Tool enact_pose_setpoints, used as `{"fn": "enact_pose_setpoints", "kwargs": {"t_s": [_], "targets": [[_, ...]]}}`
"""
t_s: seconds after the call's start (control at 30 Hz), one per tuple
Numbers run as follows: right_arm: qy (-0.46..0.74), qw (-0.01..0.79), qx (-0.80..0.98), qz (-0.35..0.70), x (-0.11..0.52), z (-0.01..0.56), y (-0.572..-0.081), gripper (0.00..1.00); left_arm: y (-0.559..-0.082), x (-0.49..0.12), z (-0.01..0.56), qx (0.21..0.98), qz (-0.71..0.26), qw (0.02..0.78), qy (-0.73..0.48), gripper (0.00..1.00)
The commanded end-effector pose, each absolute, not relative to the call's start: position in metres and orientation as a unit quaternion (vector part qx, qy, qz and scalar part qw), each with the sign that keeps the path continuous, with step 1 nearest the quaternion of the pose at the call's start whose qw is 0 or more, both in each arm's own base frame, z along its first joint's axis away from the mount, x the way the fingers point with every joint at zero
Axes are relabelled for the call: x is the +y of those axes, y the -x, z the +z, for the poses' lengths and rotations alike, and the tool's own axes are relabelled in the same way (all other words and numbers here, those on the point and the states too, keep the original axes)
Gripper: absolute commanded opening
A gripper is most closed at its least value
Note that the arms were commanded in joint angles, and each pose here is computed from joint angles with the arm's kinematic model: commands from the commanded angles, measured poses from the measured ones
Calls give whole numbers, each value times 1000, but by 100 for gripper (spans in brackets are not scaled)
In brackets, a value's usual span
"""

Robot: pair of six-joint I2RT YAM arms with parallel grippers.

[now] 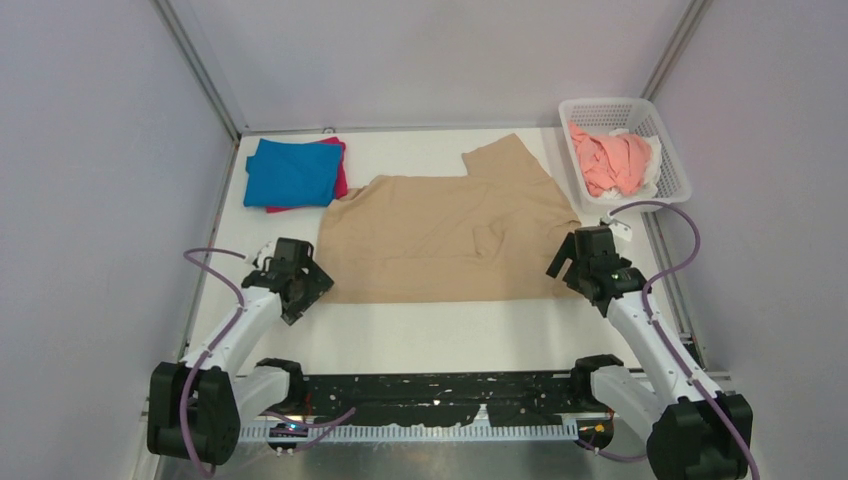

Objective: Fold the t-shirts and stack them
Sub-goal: Fold the flattened tshirt in 1/3 of the way

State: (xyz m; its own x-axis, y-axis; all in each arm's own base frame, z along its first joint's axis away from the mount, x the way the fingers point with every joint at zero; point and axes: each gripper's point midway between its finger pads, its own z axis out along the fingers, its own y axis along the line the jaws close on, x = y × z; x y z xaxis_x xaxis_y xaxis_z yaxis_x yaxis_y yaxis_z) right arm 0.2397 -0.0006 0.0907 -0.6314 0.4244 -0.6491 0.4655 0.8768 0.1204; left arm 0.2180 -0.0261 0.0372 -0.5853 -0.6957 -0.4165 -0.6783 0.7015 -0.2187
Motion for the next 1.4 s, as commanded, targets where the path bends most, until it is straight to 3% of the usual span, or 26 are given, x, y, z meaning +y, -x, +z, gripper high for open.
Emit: {"fn": "enact_pose_setpoints", "kwargs": {"t_s": [0.0,0.13,0.3,0.33,0.4,0.43,0.53,0.6,0.73,1.27,1.37], "targets": [[-286,334,898,-30,-10,72,-231,96,-235,-20,36,870,-21,263,416,82],[-292,323,900,-2,-4,59,-245,99,-239,-23,29,885,-5,221,410,67],[-298,289,910,5,1,32,-249,85,-242,-31,17,897,-9,186,401,50],[-299,276,913,2,1,23,-244,80,-243,-31,16,898,-6,185,399,39],[-300,267,916,0,1,16,-241,69,-245,-29,17,898,0,184,399,2],[-301,265,916,-1,1,15,-241,63,-245,-28,18,900,4,183,395,0],[-301,265,916,-5,0,15,-240,29,-247,-27,19,904,7,184,386,0],[-301,269,915,-11,-3,18,-239,17,-245,-26,20,904,7,188,384,0],[-292,274,916,-26,-8,27,-235,7,-238,-23,23,903,6,202,379,0],[-292,218,930,52,23,52,-180,6,-157,-12,34,893,33,163,417,0],[-293,195,936,27,16,70,-159,6,-140,-10,35,891,43,150,427,0]]}}
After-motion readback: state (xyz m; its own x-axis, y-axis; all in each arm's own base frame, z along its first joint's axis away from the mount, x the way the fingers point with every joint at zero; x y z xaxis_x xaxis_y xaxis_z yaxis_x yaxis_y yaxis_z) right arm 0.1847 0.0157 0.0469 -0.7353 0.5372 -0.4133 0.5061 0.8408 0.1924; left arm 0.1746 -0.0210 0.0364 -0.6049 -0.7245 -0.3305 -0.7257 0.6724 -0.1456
